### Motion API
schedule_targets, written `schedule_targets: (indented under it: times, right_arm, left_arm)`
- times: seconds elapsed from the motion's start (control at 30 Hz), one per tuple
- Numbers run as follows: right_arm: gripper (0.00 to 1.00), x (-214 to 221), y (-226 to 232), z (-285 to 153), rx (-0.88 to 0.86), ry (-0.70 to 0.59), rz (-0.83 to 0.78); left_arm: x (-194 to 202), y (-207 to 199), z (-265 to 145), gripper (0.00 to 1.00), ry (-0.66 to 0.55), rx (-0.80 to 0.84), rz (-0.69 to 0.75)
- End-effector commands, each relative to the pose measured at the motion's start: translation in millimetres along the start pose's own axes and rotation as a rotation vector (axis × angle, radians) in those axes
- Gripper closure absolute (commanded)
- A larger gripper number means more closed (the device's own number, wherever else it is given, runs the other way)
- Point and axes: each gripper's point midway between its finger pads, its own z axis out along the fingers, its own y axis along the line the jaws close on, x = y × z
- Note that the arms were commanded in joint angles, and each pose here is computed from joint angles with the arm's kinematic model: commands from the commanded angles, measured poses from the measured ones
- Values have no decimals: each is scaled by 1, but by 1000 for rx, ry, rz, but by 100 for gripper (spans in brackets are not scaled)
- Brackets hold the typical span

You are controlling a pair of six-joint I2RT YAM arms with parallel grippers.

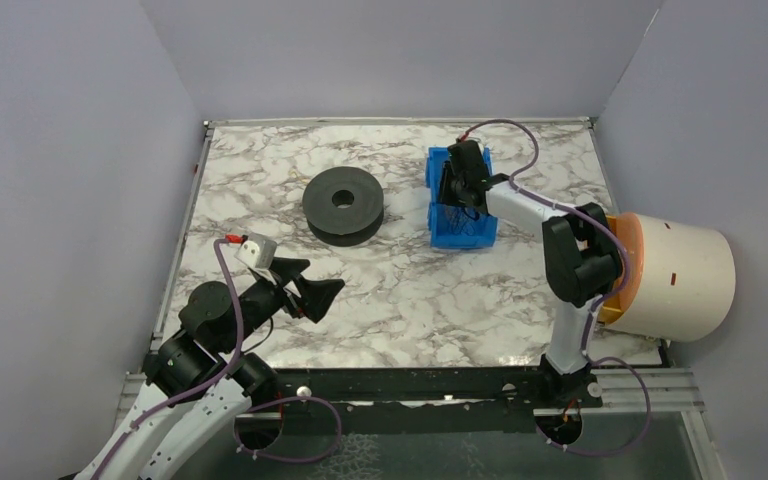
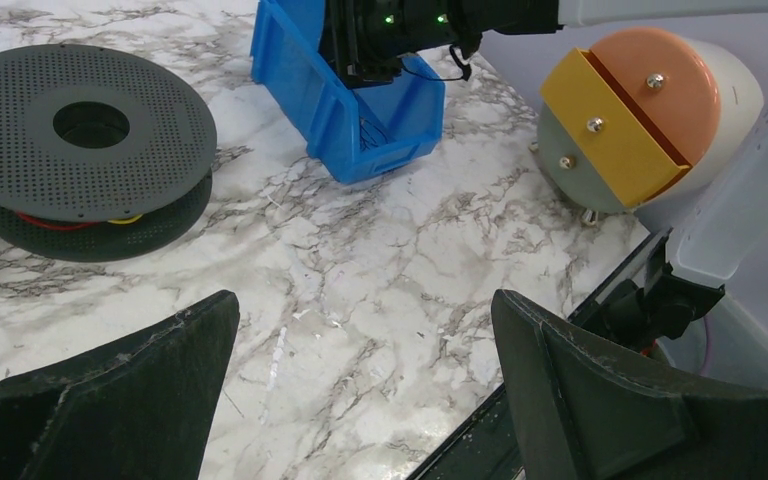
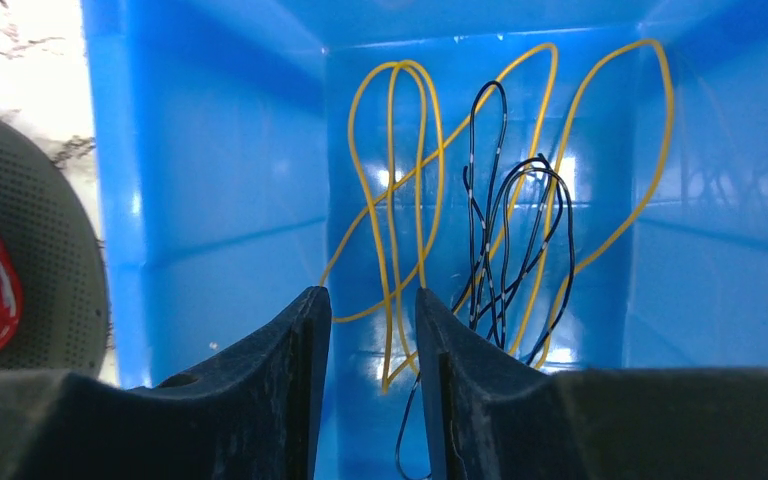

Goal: Wrap the cables

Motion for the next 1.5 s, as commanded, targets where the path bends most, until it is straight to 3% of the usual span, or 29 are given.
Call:
schedule_targets:
  times: [0.0,0.13,0.23,0.27,0.5,0.87,1.47]
  right_arm:
    - [61,0,0,15,27,-3,7]
    - [72,7,-1,22,27,3,8]
    - [97,1,-2,19,33,-13,12]
    - [99,-3,-1,15,29,-30,14]
    - [99,-44,4,-20,11,-143,12]
    - [99,-136,24,-118,-83,-397,17]
    - [99,-223,40,-251,-219,-708,55]
  left_arm:
    - [-6,0,1,1,-31,2,15]
    - [-5,1,2,1,-29,-2,14]
    - [-4,2,3,1,-22,-4,13]
    - [-3,2,3,1,-20,-6,14]
    - [-2,4,6,1,-6,-13,12]
    - [1,6,9,1,9,-21,9]
    - [1,8,10,1,9,-32,6]
